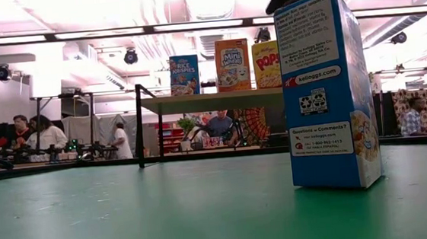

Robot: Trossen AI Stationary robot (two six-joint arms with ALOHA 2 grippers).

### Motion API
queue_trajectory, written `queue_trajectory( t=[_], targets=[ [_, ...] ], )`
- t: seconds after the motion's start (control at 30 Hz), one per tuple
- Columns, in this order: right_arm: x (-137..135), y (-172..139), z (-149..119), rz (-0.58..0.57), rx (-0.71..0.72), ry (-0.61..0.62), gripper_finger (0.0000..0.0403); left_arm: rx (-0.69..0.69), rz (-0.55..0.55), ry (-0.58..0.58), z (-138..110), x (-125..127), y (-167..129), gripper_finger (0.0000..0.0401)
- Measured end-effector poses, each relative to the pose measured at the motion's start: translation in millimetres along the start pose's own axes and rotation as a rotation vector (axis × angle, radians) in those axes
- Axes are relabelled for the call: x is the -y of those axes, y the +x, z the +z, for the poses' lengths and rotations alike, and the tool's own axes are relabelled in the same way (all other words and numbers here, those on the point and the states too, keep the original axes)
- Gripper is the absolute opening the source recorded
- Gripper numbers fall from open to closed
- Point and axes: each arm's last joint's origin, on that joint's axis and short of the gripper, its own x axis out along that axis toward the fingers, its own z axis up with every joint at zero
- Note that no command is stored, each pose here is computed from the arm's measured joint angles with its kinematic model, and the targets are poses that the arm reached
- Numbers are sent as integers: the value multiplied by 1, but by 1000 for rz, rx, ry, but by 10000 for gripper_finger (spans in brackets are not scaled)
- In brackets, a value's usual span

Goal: Stack cereal on shelf
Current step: Put the left yellow cereal box on the shelf

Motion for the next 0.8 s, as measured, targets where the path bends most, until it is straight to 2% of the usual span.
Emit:
queue_trajectory(
  t=[0.1, 0.23, 0.4, 0.8],
  targets=[
    [-14, 17, -16, -46, -37, 16, 12, -4, -3, 6, -1, 0, 0, 0],
    [-21, 42, -43, -213, -93, 16, 12, -5, -4, 7, -1, 1, 0, 0],
    [-22, 67, -71, -372, -68, -9, 13, -10, -8, 5, -1, 1, 0, 0],
    [-15, 89, -89, -452, 138, 8, 12, -26, -20, 29, -4, 3, 0, 0]
  ],
)
